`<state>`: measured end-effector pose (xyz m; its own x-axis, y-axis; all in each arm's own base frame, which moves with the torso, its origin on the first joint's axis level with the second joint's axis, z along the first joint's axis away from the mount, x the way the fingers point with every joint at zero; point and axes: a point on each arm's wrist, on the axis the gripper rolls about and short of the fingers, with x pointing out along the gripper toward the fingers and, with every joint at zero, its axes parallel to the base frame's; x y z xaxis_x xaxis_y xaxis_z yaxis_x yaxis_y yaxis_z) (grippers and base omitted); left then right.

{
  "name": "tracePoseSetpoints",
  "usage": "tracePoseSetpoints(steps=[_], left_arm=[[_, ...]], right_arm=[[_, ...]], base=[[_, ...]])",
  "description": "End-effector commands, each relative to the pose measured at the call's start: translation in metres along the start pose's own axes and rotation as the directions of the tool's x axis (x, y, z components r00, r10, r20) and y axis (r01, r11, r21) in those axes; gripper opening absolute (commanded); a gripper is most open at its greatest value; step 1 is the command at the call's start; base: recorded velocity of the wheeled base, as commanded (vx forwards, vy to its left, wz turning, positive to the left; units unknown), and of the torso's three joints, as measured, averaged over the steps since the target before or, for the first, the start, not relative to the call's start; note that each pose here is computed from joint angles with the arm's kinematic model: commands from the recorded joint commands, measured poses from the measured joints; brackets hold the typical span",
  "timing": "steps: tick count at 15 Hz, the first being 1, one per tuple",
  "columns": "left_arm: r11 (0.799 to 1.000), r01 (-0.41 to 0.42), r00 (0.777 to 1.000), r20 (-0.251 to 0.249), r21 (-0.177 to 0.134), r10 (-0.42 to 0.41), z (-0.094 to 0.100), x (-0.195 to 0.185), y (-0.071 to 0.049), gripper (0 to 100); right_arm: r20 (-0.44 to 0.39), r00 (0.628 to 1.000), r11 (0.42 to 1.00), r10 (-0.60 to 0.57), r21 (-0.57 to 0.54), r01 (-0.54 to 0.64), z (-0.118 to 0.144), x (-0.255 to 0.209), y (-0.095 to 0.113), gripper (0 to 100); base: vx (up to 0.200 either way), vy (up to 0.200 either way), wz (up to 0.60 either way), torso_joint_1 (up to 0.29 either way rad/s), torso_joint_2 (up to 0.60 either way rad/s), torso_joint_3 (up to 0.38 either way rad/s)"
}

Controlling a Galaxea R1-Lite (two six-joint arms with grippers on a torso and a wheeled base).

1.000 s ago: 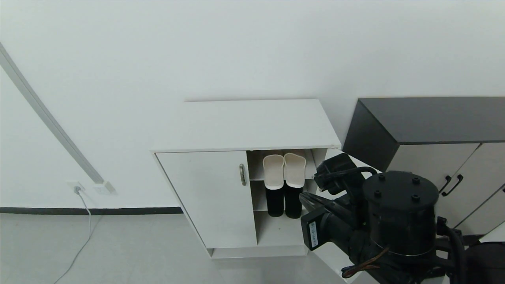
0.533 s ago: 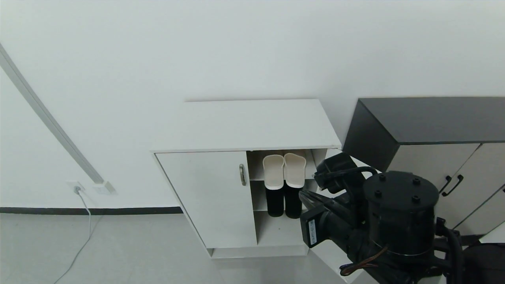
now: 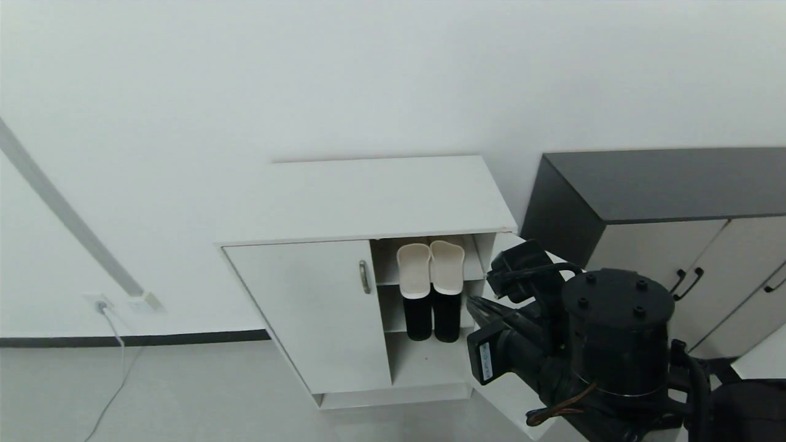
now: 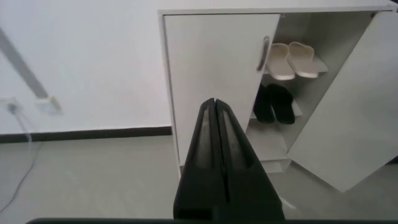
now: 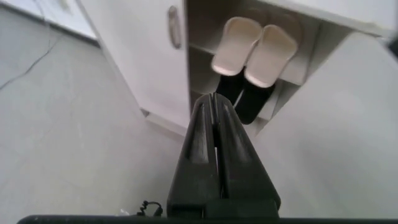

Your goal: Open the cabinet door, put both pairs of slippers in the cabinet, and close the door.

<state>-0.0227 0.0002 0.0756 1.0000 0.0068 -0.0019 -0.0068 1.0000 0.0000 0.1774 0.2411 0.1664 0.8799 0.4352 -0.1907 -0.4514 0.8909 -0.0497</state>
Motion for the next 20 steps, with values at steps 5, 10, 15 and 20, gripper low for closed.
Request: tracePoseSetpoints(steps=[5,10,15,20], left_arm=[[1.0,-0.001,1.0,0.002,-0.002,0.001,0.0003,-0.0001,0.0,0],[1.0,-0.001,1.0,0.0,-0.002,0.001,-0.0001,0.0,0.0,0],[1.0,-0.001,1.0,0.0,-0.006,0.001,-0.0001,0.0,0.0,0],[1.0,-0.001,1.0,0.0,-0.008,0.001,-0.0001,0.0,0.0,0]], right_arm=[[0.001,1.0,1.0,-0.008,-0.001,0.008,0.0,0.0009,-0.0011,0],[0.019,1.0,1.0,-0.025,-0.007,0.025,0.0021,0.0032,-0.0061,0],[0.012,0.999,0.999,-0.03,-0.018,0.03,0.0001,0.0045,-0.007,0],[0.007,1.0,0.999,-0.03,-0.019,0.03,-0.0015,0.0058,-0.0065,0]], base=[[0.0,0.0,-0.6,0.003,0.0,0.002],[0.0,0.0,-0.12,0.0,0.0,0.0],[-0.12,0.0,0.0,0.002,0.0,-0.001],[-0.08,0.0,0.0,0.0,0.0,0.0]])
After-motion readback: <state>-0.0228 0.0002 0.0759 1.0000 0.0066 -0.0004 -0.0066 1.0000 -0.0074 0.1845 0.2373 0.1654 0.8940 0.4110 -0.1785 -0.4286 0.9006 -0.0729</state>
